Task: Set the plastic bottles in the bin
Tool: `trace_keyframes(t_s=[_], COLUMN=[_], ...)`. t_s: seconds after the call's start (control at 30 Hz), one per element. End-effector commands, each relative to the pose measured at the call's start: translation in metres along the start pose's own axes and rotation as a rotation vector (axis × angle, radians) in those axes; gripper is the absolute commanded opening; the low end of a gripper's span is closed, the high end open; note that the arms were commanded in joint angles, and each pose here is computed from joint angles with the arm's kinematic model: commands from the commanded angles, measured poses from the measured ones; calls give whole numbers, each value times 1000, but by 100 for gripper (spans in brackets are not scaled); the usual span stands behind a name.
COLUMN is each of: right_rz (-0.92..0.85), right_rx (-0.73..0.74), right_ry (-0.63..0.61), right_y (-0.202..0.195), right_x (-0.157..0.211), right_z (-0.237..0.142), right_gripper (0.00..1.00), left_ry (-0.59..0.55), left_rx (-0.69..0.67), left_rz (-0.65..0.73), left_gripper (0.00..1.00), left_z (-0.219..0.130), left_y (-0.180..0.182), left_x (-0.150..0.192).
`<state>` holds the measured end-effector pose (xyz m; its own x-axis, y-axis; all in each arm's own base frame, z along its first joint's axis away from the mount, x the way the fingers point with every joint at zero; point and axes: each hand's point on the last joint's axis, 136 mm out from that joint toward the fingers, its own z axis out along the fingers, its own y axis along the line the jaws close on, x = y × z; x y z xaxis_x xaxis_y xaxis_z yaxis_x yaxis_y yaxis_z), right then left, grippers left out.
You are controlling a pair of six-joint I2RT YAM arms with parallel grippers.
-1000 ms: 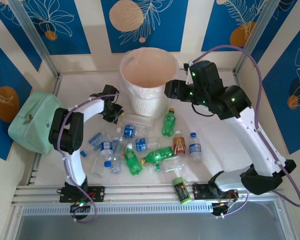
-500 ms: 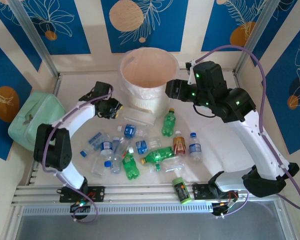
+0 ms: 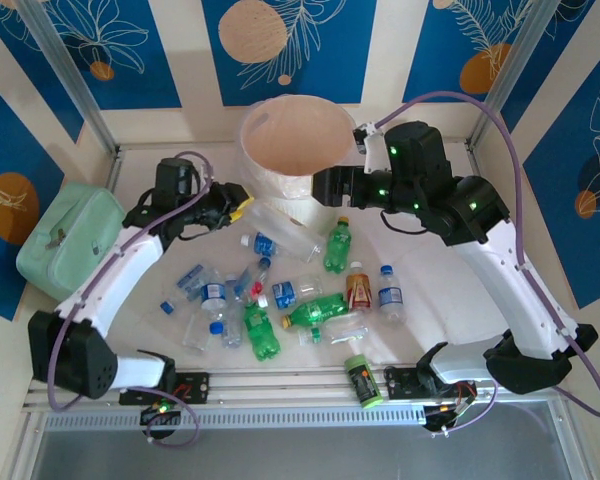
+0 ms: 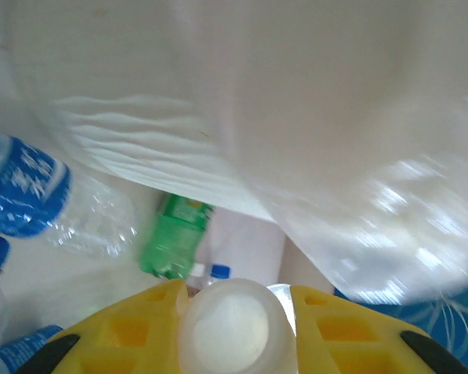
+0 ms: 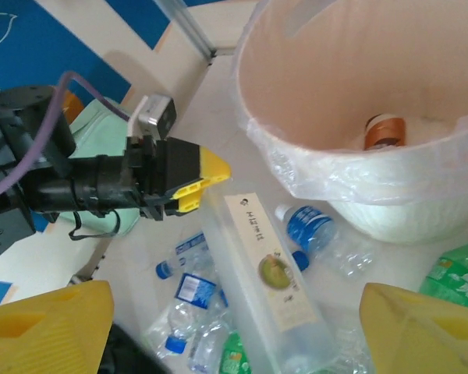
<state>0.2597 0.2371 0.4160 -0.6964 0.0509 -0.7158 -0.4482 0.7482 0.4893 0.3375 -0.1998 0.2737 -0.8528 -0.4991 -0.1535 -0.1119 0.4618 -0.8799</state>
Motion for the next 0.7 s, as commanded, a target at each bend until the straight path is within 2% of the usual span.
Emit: trace_keyframes(t_s=[0.0,0.17,0.33,0.47,0.67], right_rz=[-10,-35,-84,-108,-155], right_rx=[-112,-223,-208,-191,-155], right_ry=[77,152,227,241,252], right_y=[12,32,40,44,49], right_x=[8,17,34,36,36], right_z=[4,3,15,21,29], right_gripper=[87,94,95,95,89], left_ry=[48,71,64,70,106], left_rx=[183,344,426,451,415], left_rz=[152,286,362,384,360], left_gripper=[19,18,18,18,15], left_z=[-27,-50,-59,-59,-46], left_y=[-56,-123,-160,-173,-165], left_x=[5,-3,-10,-13,-16])
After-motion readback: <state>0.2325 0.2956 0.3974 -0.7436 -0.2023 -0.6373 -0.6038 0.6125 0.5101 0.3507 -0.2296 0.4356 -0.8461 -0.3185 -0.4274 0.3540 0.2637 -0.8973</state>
